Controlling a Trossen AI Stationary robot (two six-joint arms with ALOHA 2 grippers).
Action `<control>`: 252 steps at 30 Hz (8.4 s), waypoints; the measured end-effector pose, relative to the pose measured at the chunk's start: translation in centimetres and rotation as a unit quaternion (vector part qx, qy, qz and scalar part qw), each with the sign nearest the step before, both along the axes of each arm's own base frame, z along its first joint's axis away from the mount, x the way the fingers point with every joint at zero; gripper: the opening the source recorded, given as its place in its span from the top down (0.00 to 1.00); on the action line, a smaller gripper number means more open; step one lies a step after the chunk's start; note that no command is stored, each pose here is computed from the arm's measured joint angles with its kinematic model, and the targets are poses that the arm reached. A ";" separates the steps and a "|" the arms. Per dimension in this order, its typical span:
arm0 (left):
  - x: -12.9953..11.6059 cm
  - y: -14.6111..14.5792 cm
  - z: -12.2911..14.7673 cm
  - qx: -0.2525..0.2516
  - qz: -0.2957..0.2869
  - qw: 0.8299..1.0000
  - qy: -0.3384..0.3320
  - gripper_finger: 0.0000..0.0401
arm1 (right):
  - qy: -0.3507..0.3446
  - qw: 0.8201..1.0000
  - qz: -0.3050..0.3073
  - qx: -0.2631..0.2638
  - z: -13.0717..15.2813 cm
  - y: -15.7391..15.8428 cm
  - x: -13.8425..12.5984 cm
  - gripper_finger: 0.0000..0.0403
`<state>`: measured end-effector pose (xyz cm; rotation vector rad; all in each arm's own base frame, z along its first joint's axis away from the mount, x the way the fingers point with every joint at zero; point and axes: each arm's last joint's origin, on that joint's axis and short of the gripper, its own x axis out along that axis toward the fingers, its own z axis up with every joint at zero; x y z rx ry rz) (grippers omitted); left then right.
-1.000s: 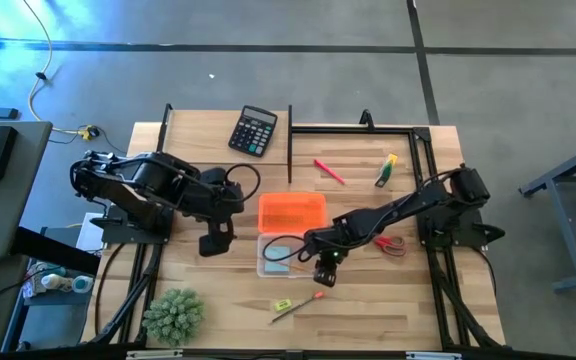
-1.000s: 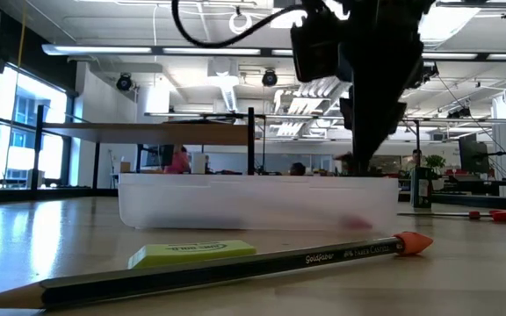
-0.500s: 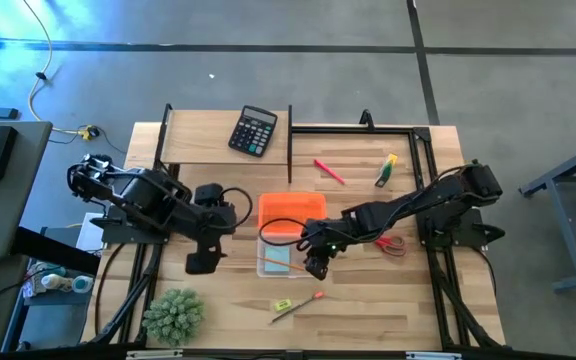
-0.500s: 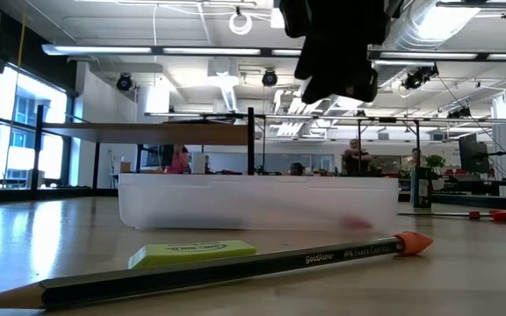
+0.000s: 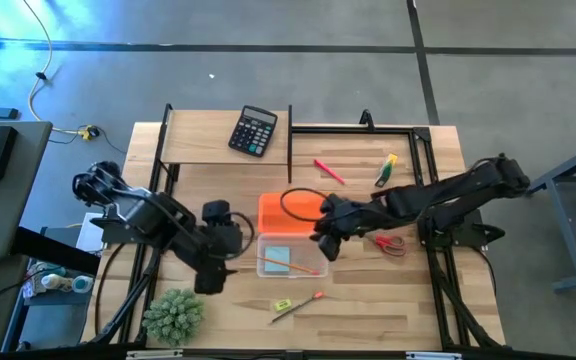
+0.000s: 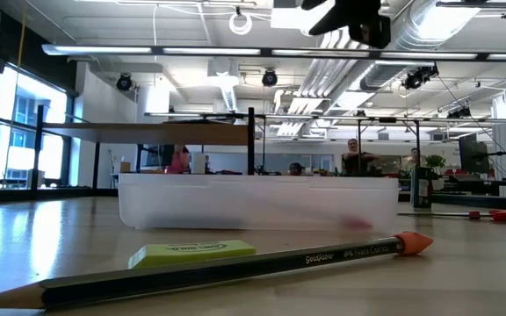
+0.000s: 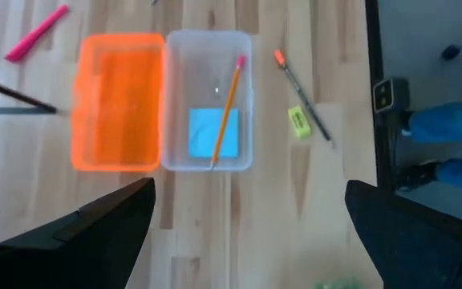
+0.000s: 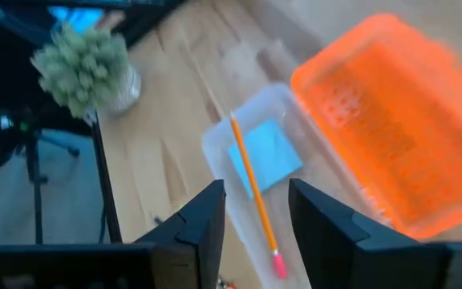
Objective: Pack school essentials
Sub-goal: Put the green eraser into the school supply box, then adjust the pencil into the school supply box
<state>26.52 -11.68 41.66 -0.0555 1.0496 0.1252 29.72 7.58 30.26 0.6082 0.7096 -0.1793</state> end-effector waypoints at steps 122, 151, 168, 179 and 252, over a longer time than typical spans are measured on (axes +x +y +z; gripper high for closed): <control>15.5 -8.3 -25.3 -0.063 0.174 0.970 0.155 0.51 | 0.102 0.995 -0.002 0.009 3.7 -1.2 -9.9 0.68; 16.0 -8.6 -28.0 -0.055 0.163 0.970 0.171 0.61 | 0.102 0.995 -0.008 0.016 3.7 -1.2 -9.9 0.68; 16.2 -8.8 -29.6 -0.052 0.133 0.970 0.196 0.87 | 0.102 0.995 -0.009 0.015 3.7 -1.2 -9.9 0.68; 16.1 -8.8 -29.4 -0.050 0.127 0.971 0.196 0.89 | 0.102 0.995 -0.009 0.015 3.7 -1.2 -9.9 0.68; 19.9 10.2 -20.6 0.002 -0.068 0.951 0.302 0.77 | 0.092 0.992 -0.077 0.034 3.8 -1.4 -9.9 0.68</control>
